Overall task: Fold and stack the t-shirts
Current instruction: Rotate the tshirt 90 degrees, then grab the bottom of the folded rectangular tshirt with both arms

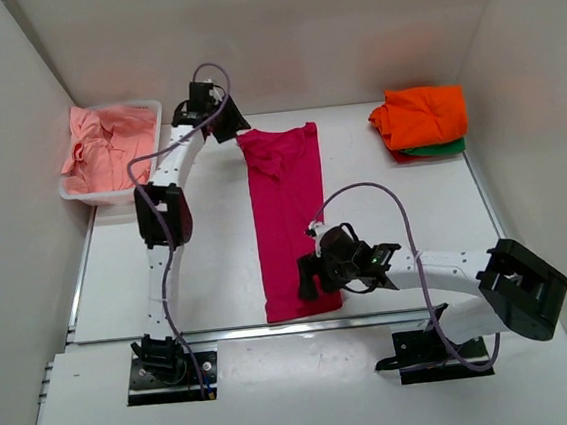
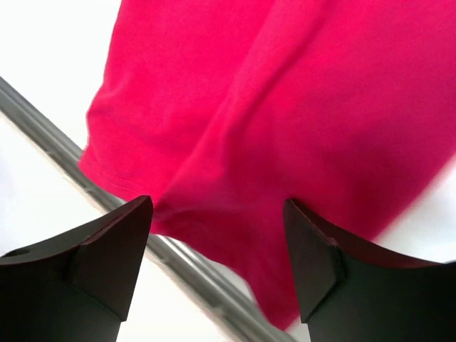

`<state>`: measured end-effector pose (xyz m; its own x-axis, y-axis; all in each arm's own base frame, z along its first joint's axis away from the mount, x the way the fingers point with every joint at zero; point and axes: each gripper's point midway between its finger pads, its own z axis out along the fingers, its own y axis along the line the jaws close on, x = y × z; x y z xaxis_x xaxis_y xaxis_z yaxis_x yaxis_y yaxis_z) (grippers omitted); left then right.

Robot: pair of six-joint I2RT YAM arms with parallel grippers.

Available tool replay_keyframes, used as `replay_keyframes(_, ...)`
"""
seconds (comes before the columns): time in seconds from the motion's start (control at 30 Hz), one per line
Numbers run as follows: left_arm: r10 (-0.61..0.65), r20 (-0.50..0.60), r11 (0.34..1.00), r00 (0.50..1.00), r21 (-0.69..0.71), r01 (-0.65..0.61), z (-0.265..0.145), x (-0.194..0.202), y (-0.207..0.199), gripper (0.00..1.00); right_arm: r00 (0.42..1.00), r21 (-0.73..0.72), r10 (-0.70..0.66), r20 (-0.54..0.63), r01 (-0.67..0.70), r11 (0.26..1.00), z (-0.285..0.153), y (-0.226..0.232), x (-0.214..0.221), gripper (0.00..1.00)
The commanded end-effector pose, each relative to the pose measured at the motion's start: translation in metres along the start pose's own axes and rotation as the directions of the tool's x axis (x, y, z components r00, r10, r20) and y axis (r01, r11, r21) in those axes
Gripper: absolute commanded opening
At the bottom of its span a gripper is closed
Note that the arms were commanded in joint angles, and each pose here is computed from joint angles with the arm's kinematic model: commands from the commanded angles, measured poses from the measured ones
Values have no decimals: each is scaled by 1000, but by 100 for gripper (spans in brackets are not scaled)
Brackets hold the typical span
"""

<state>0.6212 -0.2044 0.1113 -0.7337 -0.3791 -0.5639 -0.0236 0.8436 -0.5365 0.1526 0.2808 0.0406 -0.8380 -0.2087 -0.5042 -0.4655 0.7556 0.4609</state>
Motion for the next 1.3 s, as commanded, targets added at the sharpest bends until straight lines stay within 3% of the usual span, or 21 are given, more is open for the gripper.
replay_keyframes(0.0,112,193,976,975,164,-144,-143,-66,-99,62,975,0,-153,160,155,988,-25,4,-45,73)
replay_keyframes(0.1,192,50,981,980,29,-193,-176,-4,-77,66,942,67,-134,307,119,991,-56,-8,-80,73)
replay_keyframes(0.13,210,-67,977,976,-35,-212,-166,46,-52,67,942,114,-92,323,58,992,-61,-27,-83,70)
replay_keyframes(0.17,238,-50,971,970,-10,-239,-190,60,-66,68,938,123,-70,340,29,992,-68,-33,-86,68)
replay_keyframes(0.2,230,-109,971,967,-45,-236,-199,99,-42,67,940,157,14,341,-71,985,-75,-52,-86,62)
replay_keyframes(0.27,221,-138,973,965,-42,-229,-210,153,-27,67,942,220,152,299,-223,950,-81,-85,-70,54)
replay_keyframes(0.33,171,-216,978,961,-78,-192,-229,218,12,66,941,248,202,272,-272,930,-84,-90,-54,52)
replay_keyframes(0.47,103,-292,988,951,-80,-132,-249,303,48,67,921,279,294,256,-361,890,-80,-89,-13,50)
replay_keyframes(0.6,98,-275,994,957,-19,-107,-262,333,39,70,897,237,379,229,-429,872,-68,-79,12,50)
replay_keyframes(0.67,53,-311,998,949,-14,-60,-265,357,47,71,904,266,378,202,-422,867,-63,-76,22,51)
replay_keyframes(0.87,-39,-279,997,959,48,55,-268,380,46,70,909,304,386,156,-416,857,-48,-68,36,52)
replay_keyframes(1.27,25,-372,998,928,63,-2,-272,413,28,72,928,311,360,98,-372,875,-31,-44,37,51)
